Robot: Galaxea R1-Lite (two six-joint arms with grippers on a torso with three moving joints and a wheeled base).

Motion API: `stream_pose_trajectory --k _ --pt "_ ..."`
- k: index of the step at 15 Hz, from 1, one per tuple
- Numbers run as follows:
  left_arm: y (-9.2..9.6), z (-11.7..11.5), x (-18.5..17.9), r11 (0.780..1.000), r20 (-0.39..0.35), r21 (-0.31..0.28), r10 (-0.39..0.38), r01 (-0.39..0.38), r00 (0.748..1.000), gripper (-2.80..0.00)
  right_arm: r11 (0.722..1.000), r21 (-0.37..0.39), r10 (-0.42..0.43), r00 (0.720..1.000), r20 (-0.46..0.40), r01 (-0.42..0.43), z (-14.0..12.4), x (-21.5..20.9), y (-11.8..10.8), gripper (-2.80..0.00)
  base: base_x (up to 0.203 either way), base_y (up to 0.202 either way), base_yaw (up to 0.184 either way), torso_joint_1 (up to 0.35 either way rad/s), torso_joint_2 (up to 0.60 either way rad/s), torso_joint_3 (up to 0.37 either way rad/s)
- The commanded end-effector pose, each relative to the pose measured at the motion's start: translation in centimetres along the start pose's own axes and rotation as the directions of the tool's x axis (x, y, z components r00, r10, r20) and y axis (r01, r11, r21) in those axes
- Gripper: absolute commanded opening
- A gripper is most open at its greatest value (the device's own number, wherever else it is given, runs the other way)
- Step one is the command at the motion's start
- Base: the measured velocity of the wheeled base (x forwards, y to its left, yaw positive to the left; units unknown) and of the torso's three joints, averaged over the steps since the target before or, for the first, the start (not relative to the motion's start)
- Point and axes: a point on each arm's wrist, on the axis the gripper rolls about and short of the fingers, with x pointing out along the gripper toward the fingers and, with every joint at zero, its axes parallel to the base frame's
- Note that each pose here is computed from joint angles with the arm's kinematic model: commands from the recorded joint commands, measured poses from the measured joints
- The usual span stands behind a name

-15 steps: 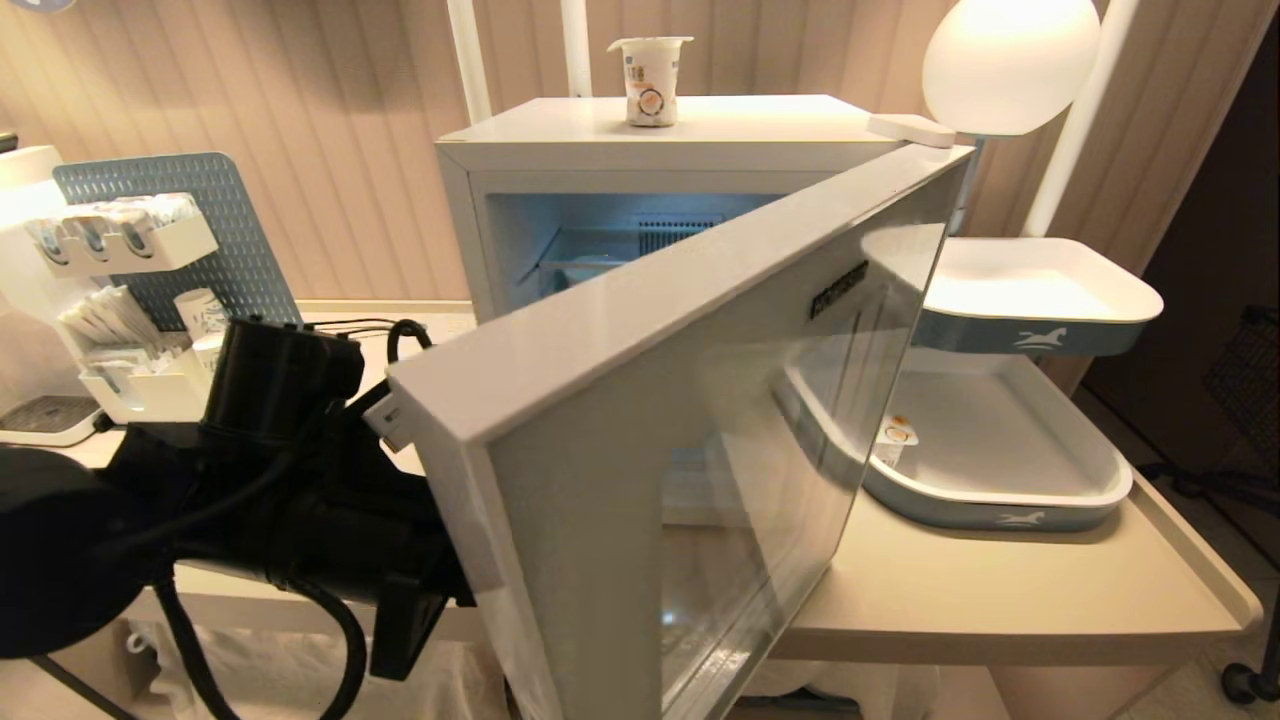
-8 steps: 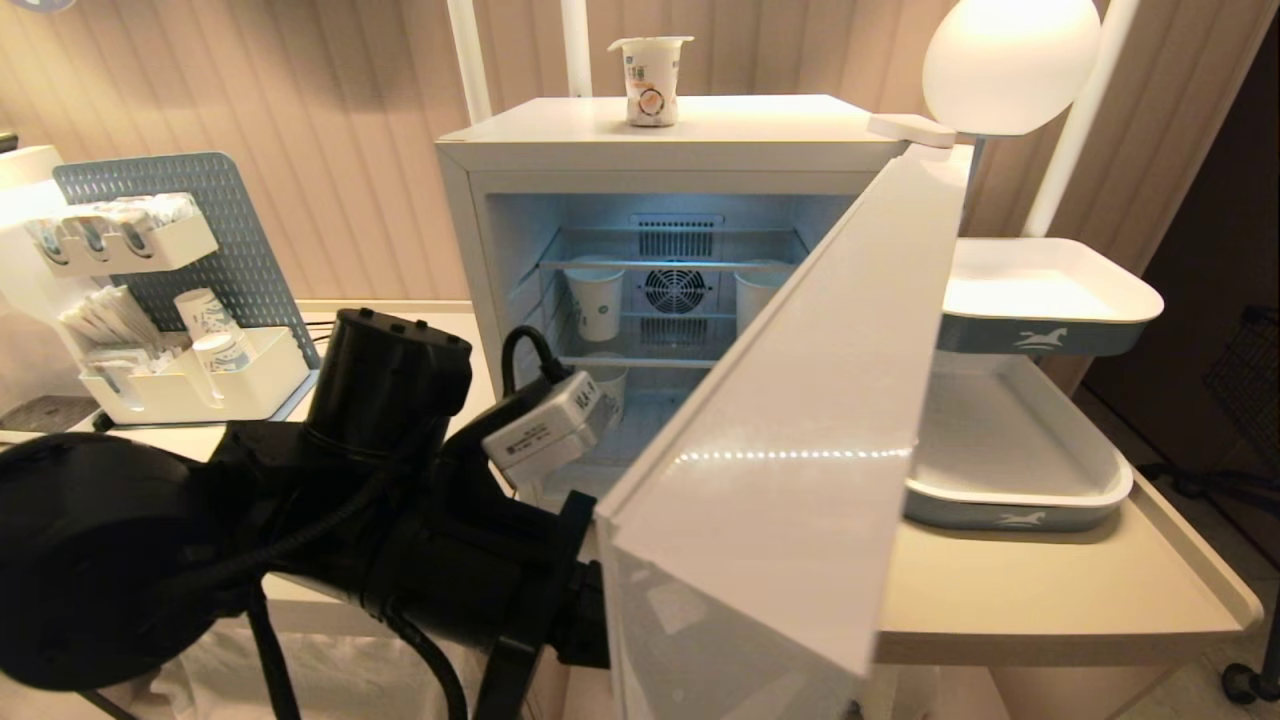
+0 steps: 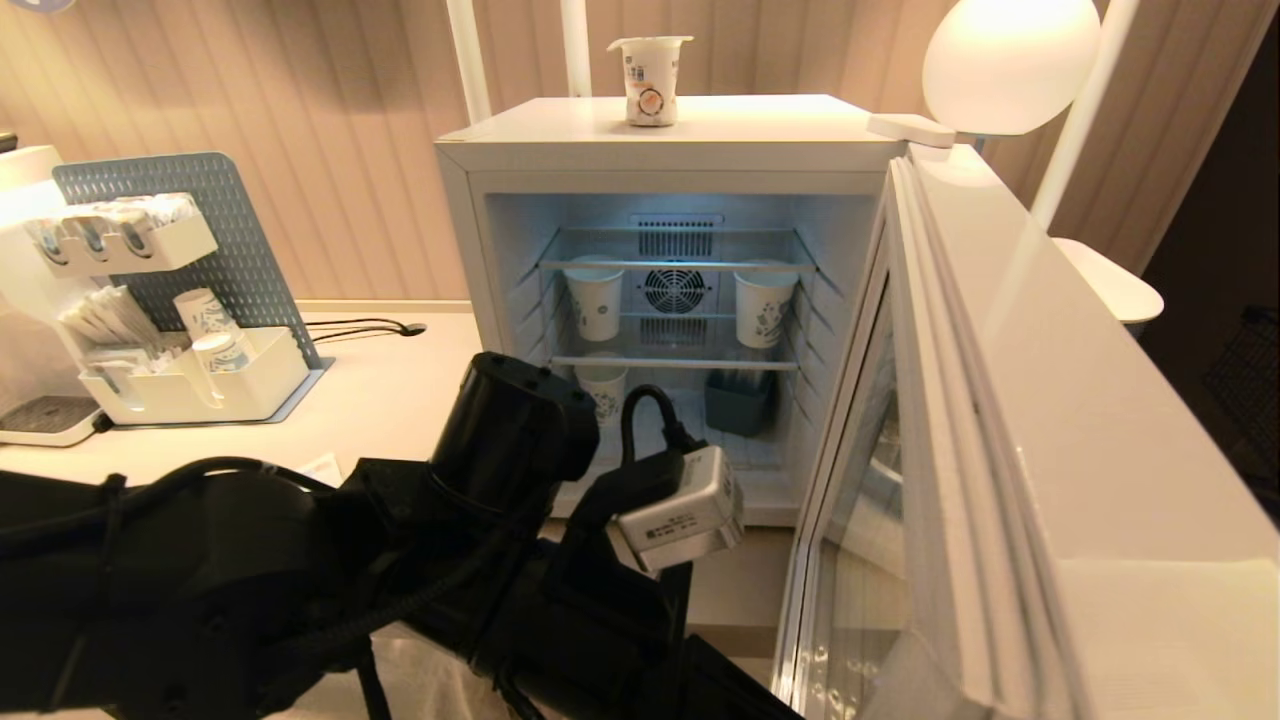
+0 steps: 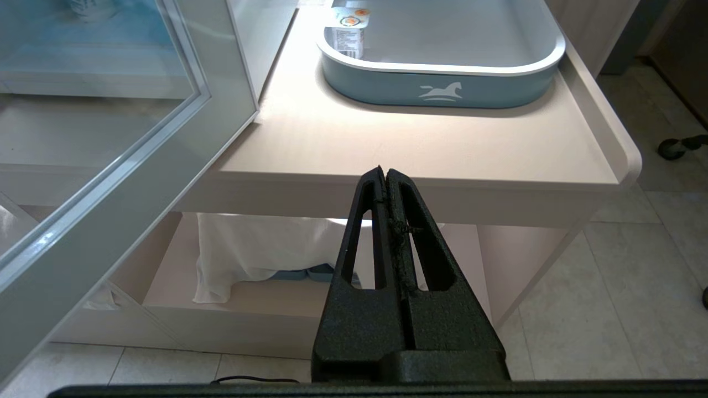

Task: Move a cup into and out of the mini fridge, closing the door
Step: Open the freezer door

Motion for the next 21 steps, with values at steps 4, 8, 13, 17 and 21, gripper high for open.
stream_pose_trajectory --k 4,8,13,17,21 --pt "-0.7 -0.3 2.3 0.998 -0.034 0.004 -0.066 0.066 0.997 -2.8 1.0 -0.001 0.001 1.0 0.0 -0.001 0.0 0.0 0.0 -2.8 0.0 0.0 0.0 0.0 0.0 0.0" --pt "-0.3 0.5 4.3 0.996 -0.047 0.025 -0.081 0.082 0.996 -2.8 1.0 -0.001 0.001 1.0 0.0 -0.001 0.0 0.0 0.0 -2.8 0.0 0.0 0.0 0.0 0.0 0.0" --pt "0.0 1.1 5.9 0.995 -0.056 0.039 -0.092 0.094 0.994 -2.8 1.0 0.0 0.0 1.0 0.0 0.0 0.0 0.0 0.0 -2.8 0.0 0.0 0.0 0.0 0.0 0.0" --pt "-0.2 1.0 6.7 0.993 -0.065 0.04 -0.105 0.108 0.992 -2.8 1.0 -0.001 0.001 1.0 0.0 -0.001 0.0 0.0 0.0 -2.8 0.0 0.0 0.0 0.0 0.0 0.0" --pt "0.1 1.2 8.5 0.992 -0.079 0.045 -0.111 0.115 0.991 -2.8 1.0 -0.001 0.001 1.0 0.0 -0.001 0.0 0.0 0.0 -2.8 0.0 0.0 0.0 0.0 0.0 0.0"
